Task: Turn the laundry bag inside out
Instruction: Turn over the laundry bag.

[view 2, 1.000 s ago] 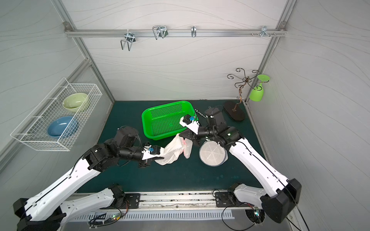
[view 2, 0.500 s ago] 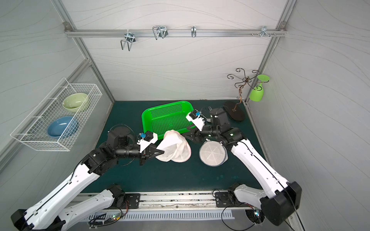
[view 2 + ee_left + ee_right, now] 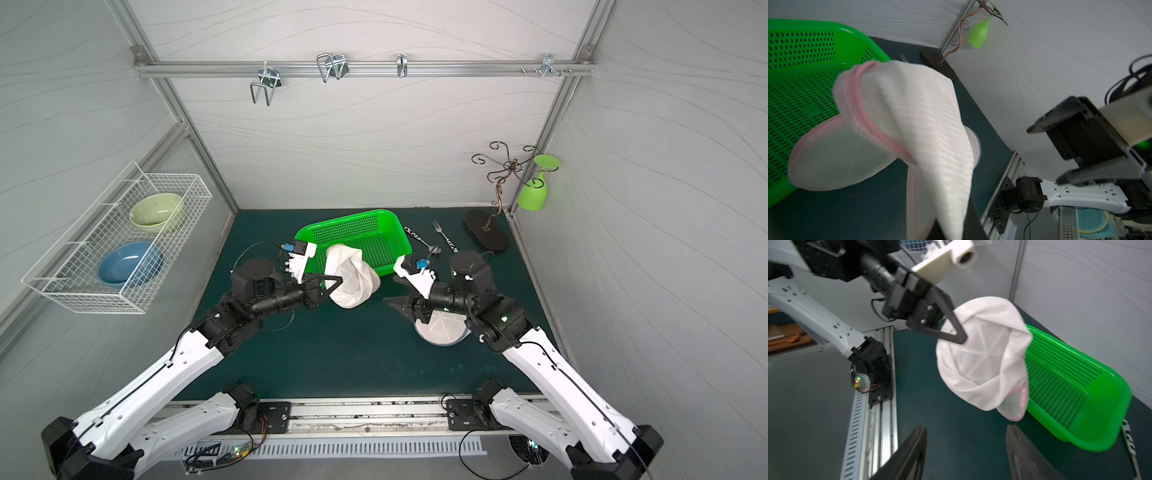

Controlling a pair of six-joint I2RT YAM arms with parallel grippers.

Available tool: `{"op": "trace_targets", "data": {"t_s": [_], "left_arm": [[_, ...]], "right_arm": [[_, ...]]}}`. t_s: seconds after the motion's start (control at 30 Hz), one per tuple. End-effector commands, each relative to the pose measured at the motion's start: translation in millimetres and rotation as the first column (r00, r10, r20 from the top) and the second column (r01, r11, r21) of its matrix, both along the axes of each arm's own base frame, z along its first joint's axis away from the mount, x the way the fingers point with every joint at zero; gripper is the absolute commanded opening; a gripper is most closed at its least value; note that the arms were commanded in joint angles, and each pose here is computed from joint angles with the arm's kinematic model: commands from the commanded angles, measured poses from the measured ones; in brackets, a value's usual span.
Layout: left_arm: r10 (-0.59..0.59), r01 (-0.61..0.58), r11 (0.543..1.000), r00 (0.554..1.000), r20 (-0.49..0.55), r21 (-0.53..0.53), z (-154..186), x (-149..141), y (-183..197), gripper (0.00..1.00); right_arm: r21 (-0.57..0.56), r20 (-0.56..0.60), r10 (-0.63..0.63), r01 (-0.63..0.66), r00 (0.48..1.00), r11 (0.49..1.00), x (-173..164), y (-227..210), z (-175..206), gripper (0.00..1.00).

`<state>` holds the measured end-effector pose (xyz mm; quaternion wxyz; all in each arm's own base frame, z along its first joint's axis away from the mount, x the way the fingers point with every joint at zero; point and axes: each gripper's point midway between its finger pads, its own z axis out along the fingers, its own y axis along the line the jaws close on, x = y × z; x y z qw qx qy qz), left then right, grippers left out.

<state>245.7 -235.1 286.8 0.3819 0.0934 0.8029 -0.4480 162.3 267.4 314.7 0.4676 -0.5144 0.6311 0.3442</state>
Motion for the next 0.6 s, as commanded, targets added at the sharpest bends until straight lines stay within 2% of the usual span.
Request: {"op": "trace_targets", "data": {"t_s": [0.0,0.17,0.27,0.37,0.57], "left_arm": [[0.154,-0.17,0.973,0.982,-0.112,-0.154,37.6,21.5,6.8,0.0],[0.236,-0.285,0.933,0.945,-0.224,-0.218,47.7,28.9,15.2,0.0],[0.271,-0.353,0.902,0.911,-0.31,-0.25,48.4,31.4,19.8,0.0],[0.28,-0.404,0.874,0.872,-0.401,-0.269,45.2,31.0,21.4,0.0],[0.264,-0.466,0.835,0.806,-0.53,-0.293,39.8,29.3,20.4,0.0]], "right_arm": [[0.009,0.136,0.003,-0.004,0.991,1.0,5.4,18.7,3.8,0.66],[0.017,0.232,-0.048,0.046,0.972,0.999,25.1,47.3,0.4,0.65],[0.01,0.255,-0.026,0.025,0.966,1.0,28.1,65.4,-6.6,0.65],[-0.012,0.31,-0.073,0.081,0.948,0.997,42.8,76.3,-16.2,0.64],[-0.033,0.433,-0.202,0.24,0.878,0.97,84.9,83.6,-23.5,0.49]]}}
